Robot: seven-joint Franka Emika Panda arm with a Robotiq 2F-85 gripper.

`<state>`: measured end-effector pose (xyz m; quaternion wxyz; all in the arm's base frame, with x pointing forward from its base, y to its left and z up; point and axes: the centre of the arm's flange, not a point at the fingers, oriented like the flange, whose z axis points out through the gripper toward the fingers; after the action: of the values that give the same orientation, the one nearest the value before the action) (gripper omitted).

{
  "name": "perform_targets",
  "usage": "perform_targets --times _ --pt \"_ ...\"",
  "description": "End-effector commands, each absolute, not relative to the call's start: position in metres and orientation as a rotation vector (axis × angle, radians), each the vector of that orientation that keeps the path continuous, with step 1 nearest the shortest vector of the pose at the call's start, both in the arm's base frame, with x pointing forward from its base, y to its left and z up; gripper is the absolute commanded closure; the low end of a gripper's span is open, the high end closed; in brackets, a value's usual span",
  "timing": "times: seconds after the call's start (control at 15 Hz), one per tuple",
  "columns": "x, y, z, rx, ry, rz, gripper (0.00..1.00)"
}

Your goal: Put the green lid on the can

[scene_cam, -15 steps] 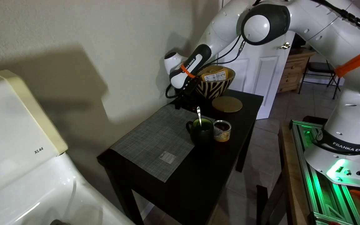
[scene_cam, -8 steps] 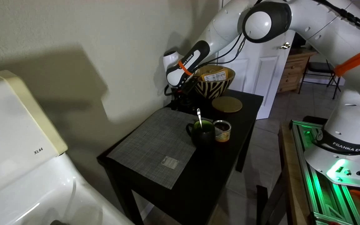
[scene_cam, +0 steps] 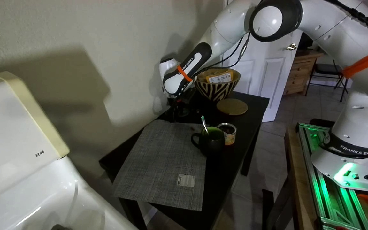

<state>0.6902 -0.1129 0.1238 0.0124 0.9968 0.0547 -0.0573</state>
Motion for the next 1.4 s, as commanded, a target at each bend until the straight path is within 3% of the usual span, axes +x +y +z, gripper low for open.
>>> perform_targets --times 0.0,0.6,0.67,0.73,1.33 --pt "0.655 -0.101 0.114 3.064 0.121 -0.155 0.00" --pt "0.598 -0.100 0.137 2.967 0.045 0.107 0.00" --pt "0.597 -0.101 0.139 2.948 0.069 0.133 0.25" --pt "0.596 -0.103 0.140 2.930 0.099 0.152 0.26" --pt "0.597 -0.128 0.147 2.998 0.241 0.209 0.95"
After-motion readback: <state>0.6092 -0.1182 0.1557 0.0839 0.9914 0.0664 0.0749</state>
